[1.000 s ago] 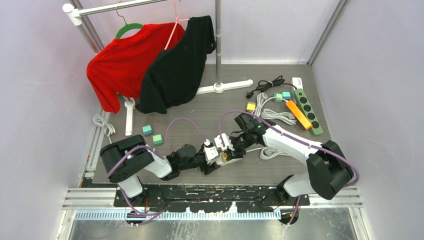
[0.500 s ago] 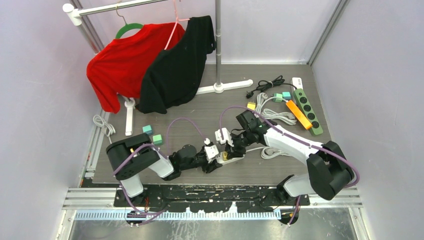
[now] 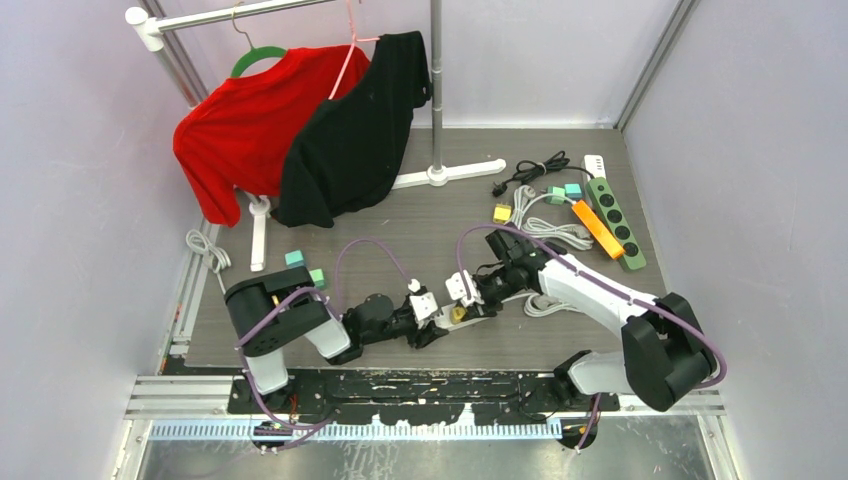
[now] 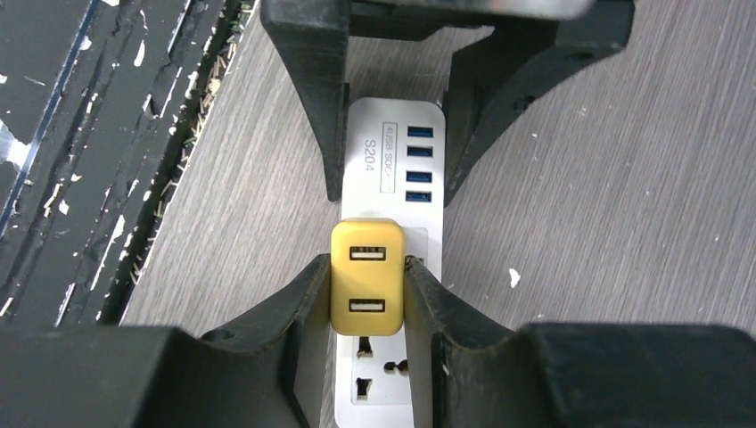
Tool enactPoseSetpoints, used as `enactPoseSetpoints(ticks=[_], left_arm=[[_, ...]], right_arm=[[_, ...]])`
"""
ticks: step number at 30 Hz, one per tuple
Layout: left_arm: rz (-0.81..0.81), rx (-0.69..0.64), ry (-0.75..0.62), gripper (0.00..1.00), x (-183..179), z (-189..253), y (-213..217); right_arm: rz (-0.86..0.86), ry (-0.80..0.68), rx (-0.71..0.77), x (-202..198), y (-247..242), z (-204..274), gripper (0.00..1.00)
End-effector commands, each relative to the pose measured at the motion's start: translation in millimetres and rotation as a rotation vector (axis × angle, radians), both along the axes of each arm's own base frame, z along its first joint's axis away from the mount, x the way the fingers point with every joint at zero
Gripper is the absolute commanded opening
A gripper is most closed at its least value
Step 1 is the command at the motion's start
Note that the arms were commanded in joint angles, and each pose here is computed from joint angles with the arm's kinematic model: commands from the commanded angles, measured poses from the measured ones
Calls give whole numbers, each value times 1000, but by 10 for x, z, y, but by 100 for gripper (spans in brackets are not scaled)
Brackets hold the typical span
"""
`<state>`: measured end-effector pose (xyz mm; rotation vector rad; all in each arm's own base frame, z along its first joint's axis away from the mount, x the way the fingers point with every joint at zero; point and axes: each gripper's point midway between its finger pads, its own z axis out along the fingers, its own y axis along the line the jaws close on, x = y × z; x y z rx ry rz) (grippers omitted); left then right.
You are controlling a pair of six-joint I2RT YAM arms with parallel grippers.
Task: Pull the plug off the socket
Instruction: Remove the plug from the socket.
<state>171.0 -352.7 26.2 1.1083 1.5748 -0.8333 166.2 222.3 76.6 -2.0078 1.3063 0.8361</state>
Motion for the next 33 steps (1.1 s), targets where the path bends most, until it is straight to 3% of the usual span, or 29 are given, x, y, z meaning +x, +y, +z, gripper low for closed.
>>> enactPoseSetpoints(ticks=[1, 6, 12, 18, 23, 27, 33], left_arm=[[82, 29, 27, 0, 127, -105, 101], [77, 45, 45, 0, 113, -142, 93], [79, 63, 58, 0, 88, -196, 137], [73, 74, 89, 0, 38, -246, 163], [64, 68, 99, 0, 19, -231, 143], [55, 77, 116, 0, -2, -246, 134], [60, 71, 128, 0, -2, -236, 124]], right_arm=[[103, 86, 73, -315, 164, 128, 1], [-81, 167, 134, -73, 426, 269, 1], [-239, 113, 119, 266, 312, 317, 1], [-55, 23, 20, 35, -108, 186, 1], [78, 22, 67, -207, -117, 130, 1], [104, 58, 122, -299, 23, 182, 1], [6, 120, 150, -181, 162, 331, 1]])
